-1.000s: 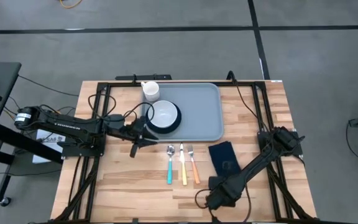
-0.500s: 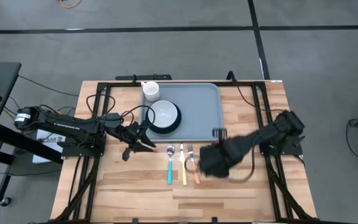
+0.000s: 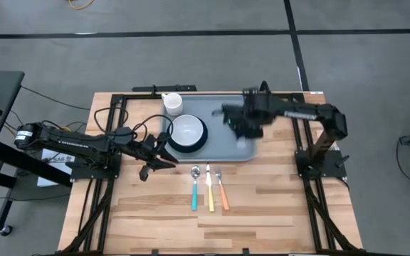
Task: Set up tray
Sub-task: Put the dark blue napkin on the gray tray to the right of the black plate
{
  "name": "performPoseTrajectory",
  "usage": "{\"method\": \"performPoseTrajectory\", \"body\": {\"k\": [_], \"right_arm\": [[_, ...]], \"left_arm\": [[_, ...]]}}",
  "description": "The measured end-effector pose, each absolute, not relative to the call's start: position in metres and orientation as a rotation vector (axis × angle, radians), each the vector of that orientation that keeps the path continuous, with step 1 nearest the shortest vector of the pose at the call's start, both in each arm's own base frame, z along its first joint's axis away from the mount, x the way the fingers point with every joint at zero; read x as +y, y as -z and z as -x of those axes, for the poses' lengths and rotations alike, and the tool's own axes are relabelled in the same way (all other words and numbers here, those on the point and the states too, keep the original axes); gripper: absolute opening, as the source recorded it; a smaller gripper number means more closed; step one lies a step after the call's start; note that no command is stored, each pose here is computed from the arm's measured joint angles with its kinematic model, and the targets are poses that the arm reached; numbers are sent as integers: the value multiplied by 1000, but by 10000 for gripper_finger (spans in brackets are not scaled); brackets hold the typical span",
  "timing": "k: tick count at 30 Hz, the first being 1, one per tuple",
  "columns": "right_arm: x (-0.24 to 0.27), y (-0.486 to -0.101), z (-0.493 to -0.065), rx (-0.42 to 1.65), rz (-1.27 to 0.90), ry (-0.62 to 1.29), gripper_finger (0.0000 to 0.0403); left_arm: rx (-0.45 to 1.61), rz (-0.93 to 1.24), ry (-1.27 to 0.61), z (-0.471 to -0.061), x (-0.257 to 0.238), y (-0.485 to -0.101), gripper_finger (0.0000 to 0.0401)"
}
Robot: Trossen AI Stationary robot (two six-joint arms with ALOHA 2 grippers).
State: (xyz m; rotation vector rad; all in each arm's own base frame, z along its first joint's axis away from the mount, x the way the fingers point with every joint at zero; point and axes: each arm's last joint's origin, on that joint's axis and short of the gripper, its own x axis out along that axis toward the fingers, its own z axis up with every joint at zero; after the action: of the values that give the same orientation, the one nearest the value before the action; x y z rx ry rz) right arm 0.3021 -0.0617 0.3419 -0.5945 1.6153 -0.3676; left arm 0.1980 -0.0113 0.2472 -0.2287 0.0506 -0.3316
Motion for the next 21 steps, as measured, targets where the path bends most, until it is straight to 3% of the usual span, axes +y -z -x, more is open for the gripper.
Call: {"method": "performPoseTrajectory", "body": {"k": [5, 12, 15, 21], "right_arm": [[-127, -343, -302, 1605, 676, 519, 0], [-199, -347, -321, 1374, 747, 733, 0], [-204, -325, -333, 1390, 711, 607, 0], [-194, -255, -356, 1669, 693, 348, 0]], "left_arm": [[72, 232, 329, -198, -11, -245, 87], [58, 222, 328, -198, -11, -246, 87], [48, 193, 329, -198, -11, -247, 87], [45, 174, 330, -198, -11, -247, 87]]}}
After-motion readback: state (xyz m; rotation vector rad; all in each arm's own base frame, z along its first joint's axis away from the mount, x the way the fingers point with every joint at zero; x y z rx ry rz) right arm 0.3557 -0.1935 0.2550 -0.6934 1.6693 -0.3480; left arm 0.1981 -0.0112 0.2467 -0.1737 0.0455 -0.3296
